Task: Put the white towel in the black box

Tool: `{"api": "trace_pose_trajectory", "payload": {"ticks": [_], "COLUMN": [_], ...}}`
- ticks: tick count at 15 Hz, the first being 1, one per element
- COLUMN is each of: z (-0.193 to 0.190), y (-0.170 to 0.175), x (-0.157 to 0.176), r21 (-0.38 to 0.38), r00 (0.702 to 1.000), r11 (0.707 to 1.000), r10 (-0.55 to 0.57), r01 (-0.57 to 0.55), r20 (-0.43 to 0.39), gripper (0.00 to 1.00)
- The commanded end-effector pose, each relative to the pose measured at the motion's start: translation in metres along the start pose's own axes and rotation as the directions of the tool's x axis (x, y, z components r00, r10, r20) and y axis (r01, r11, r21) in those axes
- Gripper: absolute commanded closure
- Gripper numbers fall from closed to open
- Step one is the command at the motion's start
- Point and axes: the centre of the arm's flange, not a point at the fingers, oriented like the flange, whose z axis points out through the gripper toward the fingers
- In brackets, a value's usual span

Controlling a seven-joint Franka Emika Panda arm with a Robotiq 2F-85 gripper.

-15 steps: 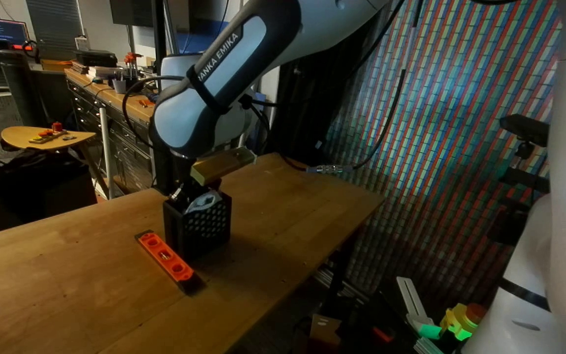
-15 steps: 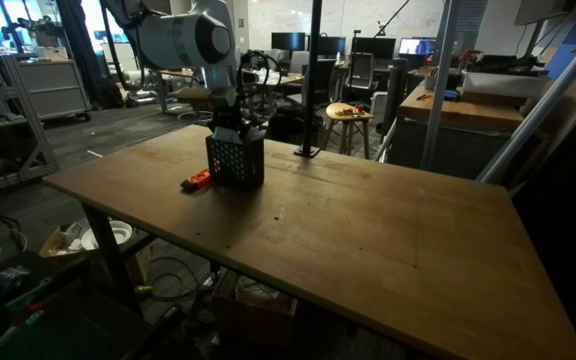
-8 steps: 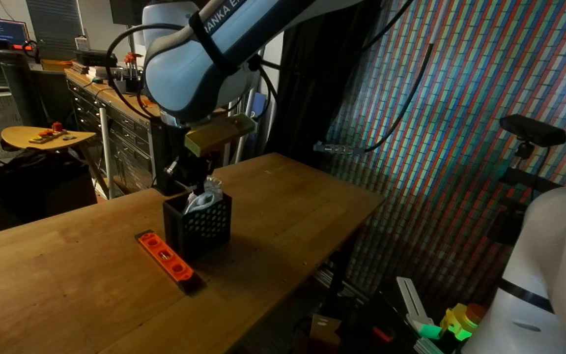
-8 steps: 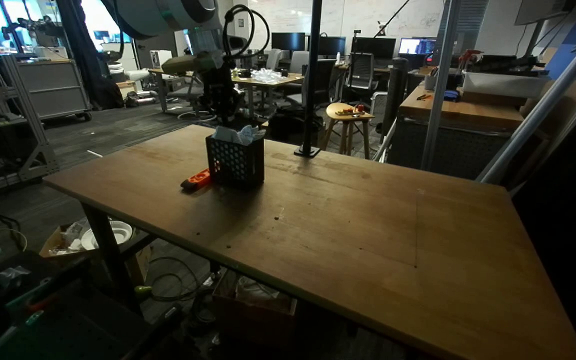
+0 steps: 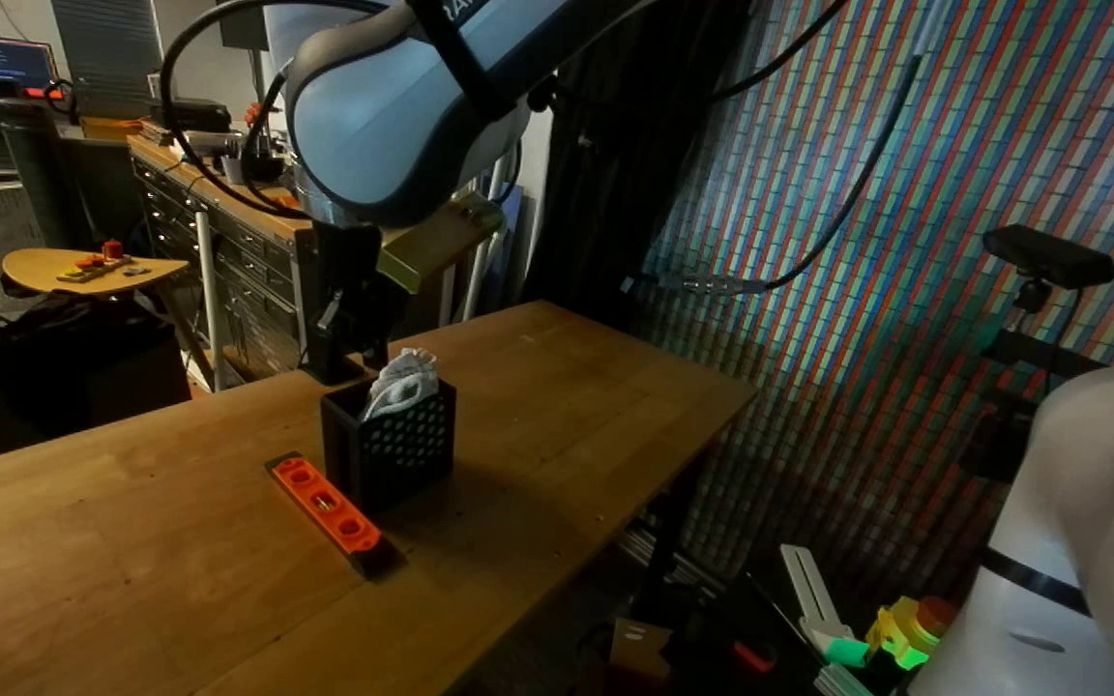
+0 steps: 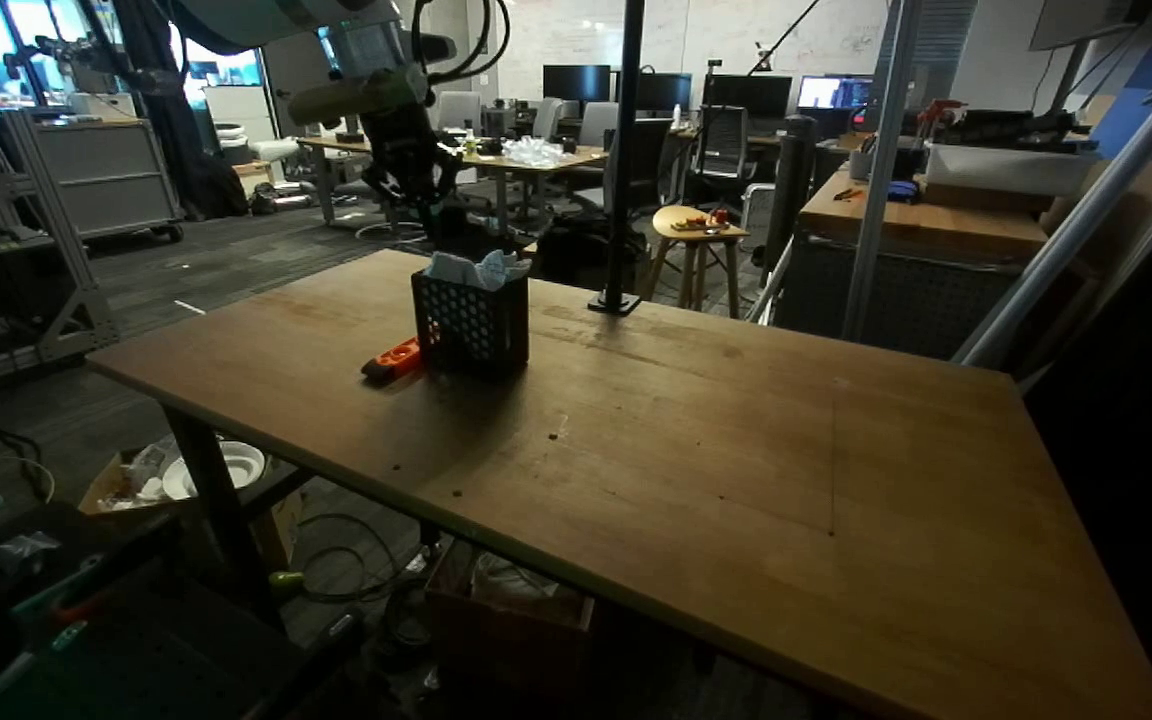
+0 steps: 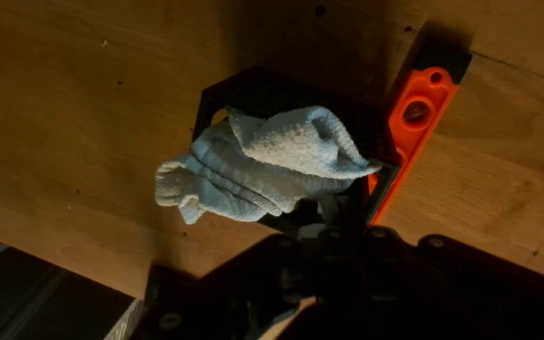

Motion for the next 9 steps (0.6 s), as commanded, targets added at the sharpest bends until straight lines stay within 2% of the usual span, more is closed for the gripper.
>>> {"api": "trace_pose_trajectory", "payload": {"ticks": [1, 4, 9], "z": [-0.016, -0.015, -0.009], "y": [-0.017, -0.031, -0.041], "x": [-0.028, -0.043, -0.06], "r21": [0.002, -0.007, -0.05], "r00": [0.98, 0.938, 0.833], "r11": [0.982, 0.941, 0.843], "r10": [-0.186, -0.336, -0.538], "r01": [0.186, 0.337, 0.536], "r20": [-0.065, -0.087, -0.127], "gripper": [0.94, 0.93, 0.92]}}
